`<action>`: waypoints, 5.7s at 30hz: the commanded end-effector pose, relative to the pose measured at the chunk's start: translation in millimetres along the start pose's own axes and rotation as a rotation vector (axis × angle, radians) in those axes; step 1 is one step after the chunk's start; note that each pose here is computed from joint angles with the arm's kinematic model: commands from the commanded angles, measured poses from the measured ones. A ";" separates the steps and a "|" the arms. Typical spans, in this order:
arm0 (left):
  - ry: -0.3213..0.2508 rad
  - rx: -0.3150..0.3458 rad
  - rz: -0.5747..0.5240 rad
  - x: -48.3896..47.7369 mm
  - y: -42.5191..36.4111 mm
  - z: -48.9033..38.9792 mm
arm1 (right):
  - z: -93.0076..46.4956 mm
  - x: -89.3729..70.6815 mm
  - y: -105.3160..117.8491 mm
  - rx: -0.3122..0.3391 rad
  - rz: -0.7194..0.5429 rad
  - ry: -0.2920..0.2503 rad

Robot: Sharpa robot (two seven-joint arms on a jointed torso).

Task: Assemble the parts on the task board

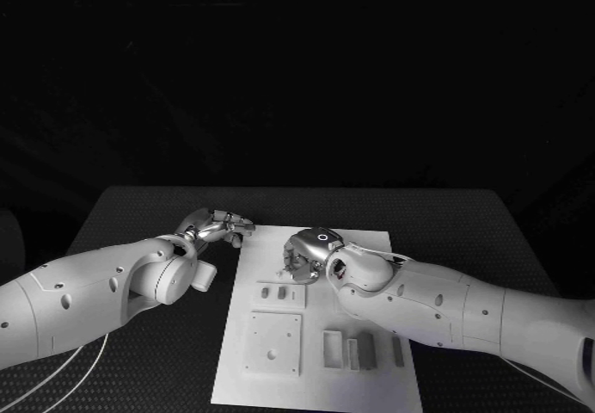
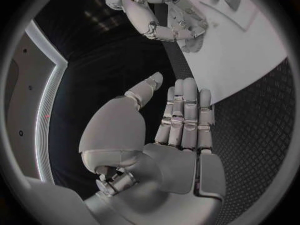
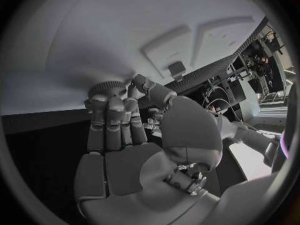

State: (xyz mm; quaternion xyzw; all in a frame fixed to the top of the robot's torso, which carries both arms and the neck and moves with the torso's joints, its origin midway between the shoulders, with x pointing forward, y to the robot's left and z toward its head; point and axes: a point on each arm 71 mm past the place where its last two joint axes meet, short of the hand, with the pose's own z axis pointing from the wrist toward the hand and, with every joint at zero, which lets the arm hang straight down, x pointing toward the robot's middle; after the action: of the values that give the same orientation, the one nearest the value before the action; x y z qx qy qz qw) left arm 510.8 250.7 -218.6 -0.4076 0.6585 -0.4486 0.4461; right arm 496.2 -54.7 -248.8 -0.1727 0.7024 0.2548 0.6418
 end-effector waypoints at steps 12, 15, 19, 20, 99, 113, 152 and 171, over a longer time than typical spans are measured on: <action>0.052 -0.024 0.039 5.5 0.6 0.6 | -3.6 -4.0 -1.8 0.020 0.057 -0.029; 0.065 -0.048 0.048 7.1 2.2 0.2 | -5.9 -10.0 -1.3 0.018 0.082 -0.052; 0.103 -0.083 0.076 10.5 4.9 -0.2 | -7.4 -20.9 -2.1 0.035 0.147 -0.072; 0.108 -0.089 0.079 11.4 5.3 -0.2 | -7.8 -23.3 -2.5 0.040 0.165 -0.074; 0.183 -0.219 -0.242 55.7 9.4 -3.6 | -1.7 -44.3 15.3 0.018 0.248 -0.107; 0.157 -0.206 -0.240 52.5 9.2 -3.3 | -1.2 -43.7 15.5 0.017 0.246 -0.099; 0.112 -0.183 -0.188 41.2 10.6 -2.8 | -13.9 -51.6 -9.5 0.014 0.345 -0.204; 0.251 0.270 0.706 38.0 -28.8 -1.3 | -51.9 -123.8 -124.3 0.132 0.364 -0.353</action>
State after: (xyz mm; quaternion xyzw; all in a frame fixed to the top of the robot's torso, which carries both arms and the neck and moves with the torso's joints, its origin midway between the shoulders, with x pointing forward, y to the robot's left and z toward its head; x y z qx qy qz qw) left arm 508.0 219.2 -203.4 -0.1785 0.7377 -0.4080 0.5075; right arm 537.9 -192.7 -143.0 0.0420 0.6196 0.3260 0.7128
